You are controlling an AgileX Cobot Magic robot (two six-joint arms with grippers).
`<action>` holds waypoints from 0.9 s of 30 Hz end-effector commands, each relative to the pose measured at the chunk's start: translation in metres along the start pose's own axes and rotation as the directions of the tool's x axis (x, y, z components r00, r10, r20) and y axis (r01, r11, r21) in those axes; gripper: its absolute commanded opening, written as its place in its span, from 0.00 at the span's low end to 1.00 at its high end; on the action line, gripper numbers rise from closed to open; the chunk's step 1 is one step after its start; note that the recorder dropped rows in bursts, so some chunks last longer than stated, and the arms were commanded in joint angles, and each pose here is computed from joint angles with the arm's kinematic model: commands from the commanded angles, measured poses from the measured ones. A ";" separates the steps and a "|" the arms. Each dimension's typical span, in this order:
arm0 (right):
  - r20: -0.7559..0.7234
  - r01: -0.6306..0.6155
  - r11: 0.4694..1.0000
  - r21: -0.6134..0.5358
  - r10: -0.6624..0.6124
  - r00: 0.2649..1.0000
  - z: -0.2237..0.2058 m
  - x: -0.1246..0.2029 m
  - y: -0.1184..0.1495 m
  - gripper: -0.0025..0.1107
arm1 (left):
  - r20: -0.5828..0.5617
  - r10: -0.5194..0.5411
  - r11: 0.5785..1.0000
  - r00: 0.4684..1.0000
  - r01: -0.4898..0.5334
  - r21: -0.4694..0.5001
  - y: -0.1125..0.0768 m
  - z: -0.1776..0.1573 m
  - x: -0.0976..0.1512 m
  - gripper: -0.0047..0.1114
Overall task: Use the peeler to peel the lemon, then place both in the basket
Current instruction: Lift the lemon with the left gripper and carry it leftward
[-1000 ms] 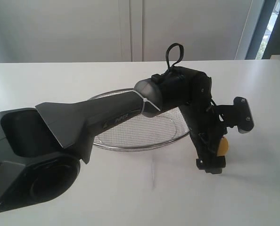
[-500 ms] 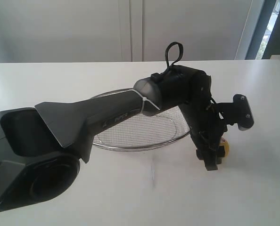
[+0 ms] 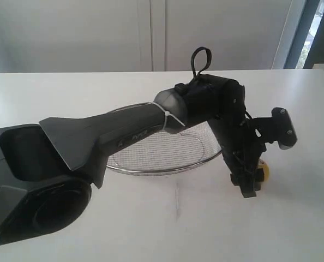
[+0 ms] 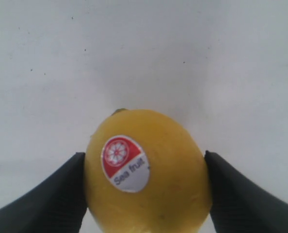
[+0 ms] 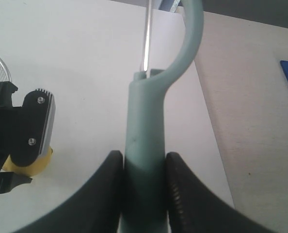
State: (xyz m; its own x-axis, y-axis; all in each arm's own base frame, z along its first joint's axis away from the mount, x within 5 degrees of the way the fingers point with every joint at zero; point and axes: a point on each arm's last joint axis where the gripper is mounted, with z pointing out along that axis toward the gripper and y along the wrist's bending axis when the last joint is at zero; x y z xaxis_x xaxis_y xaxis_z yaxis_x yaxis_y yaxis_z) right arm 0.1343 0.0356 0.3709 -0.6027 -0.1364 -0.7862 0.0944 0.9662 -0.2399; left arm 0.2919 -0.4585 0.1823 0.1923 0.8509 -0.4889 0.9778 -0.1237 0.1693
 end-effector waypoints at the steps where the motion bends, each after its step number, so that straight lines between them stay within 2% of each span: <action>1: 0.013 -0.006 1.000 0.015 0.006 1.000 -0.001 0.000 -0.004 0.02 | 0.051 -0.007 1.000 0.999 0.007 0.003 -0.002 -0.029 -0.015 0.18; 14: 0.013 -0.006 1.000 0.015 0.006 1.000 -0.001 0.000 -0.004 0.02 | -0.010 -0.014 0.989 1.000 0.016 0.146 -0.016 -0.046 -0.014 0.18; 22: 0.015 -0.005 1.000 0.018 0.005 1.000 -0.001 0.000 -0.004 0.02 | 0.013 -0.012 0.990 1.000 0.010 0.139 -0.016 -0.062 -0.019 0.18; 27: 0.019 -0.003 1.000 0.022 0.003 1.000 -0.001 0.000 -0.004 0.02 | -0.005 -0.024 0.986 1.000 0.025 0.163 -0.012 -0.072 -0.014 0.17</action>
State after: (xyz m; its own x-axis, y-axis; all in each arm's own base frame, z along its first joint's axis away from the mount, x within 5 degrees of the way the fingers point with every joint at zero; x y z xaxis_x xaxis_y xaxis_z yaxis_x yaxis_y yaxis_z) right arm 0.1344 0.0355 0.3710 -0.6018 -0.1373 -0.7868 0.0950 0.9658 -0.2412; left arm 0.2715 -0.4397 0.2340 0.1832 0.8592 -0.4777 0.9819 -0.1838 0.0460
